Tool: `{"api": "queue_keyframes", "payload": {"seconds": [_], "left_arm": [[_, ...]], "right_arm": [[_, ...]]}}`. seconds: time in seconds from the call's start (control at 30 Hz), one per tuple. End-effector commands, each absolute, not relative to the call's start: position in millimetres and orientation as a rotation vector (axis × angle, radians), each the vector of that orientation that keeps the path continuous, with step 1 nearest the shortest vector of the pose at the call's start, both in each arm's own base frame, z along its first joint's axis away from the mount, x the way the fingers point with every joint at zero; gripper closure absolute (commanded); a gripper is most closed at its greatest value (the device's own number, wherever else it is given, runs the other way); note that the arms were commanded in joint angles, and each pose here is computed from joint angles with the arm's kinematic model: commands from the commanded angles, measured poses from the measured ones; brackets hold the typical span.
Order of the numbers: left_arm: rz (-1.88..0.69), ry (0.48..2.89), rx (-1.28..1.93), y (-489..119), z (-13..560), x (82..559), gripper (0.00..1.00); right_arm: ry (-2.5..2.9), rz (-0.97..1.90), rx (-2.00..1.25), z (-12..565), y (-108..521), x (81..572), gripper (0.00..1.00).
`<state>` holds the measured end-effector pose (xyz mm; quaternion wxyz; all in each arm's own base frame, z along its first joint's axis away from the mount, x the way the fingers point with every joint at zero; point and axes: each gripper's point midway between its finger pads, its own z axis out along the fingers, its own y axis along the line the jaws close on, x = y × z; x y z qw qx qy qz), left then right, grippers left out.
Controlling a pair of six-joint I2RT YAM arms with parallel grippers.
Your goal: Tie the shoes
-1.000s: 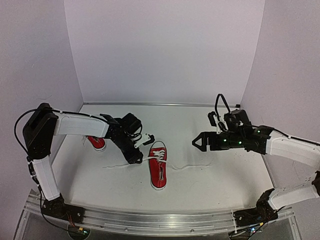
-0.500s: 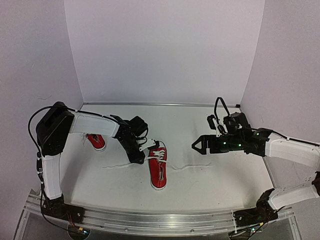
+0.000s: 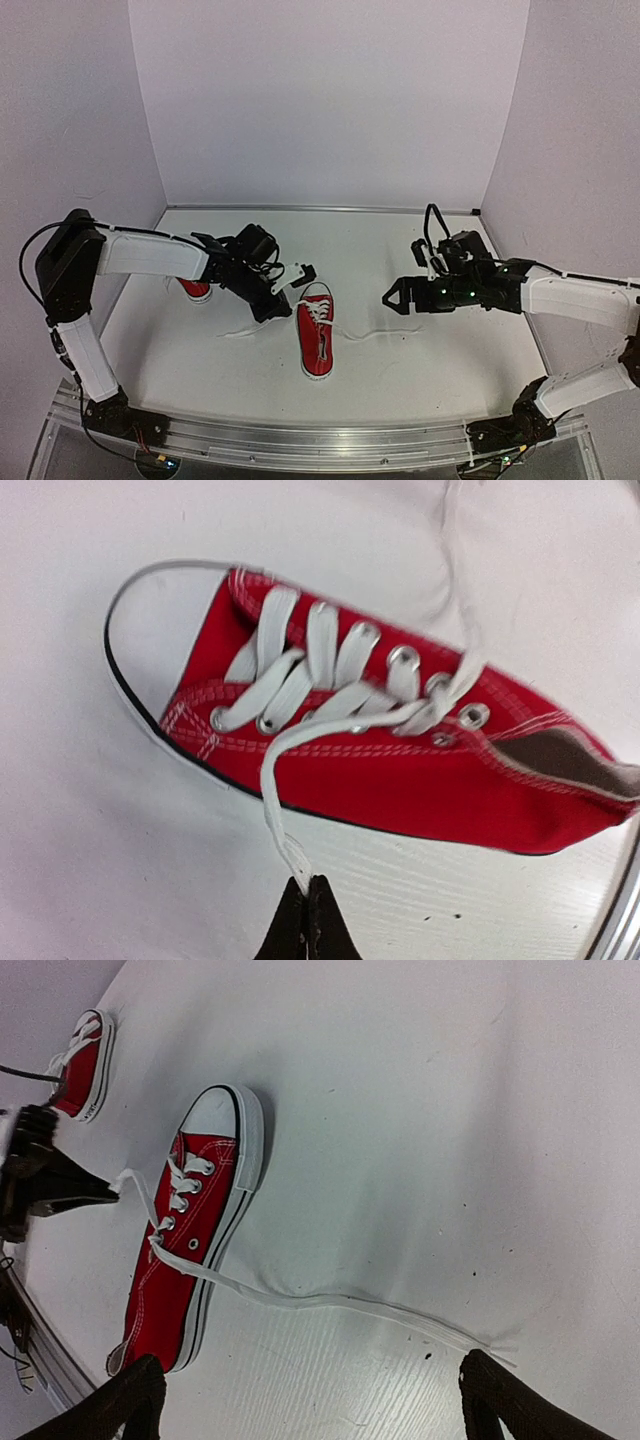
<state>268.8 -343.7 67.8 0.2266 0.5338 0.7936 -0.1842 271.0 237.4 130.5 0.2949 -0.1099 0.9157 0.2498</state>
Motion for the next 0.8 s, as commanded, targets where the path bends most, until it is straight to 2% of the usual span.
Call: {"api": "queue_keyframes", "payload": {"seconds": [0.0, 0.47, 0.67, 0.77], "left_arm": [[-0.726, 1.925, 1.351, -380, 135, 267, 1.00], [-0.853, 1.786, 1.318, -417, 136, 253, 1.00], [-0.850, 1.781, 1.349, -419, 130, 245, 1.00], [-0.844, 1.775, 1.358, -419, 130, 244, 1.00]], "right_arm": [[2.507, 0.594, -0.234, 112, 230, 273, 0.04], [2.722, 0.354, -0.089, 53, 207, 271, 0.29], [2.753, 0.247, 0.018, 36, 197, 278, 0.35], [2.773, 0.238, 0.072, 27, 198, 278, 0.34]]}}
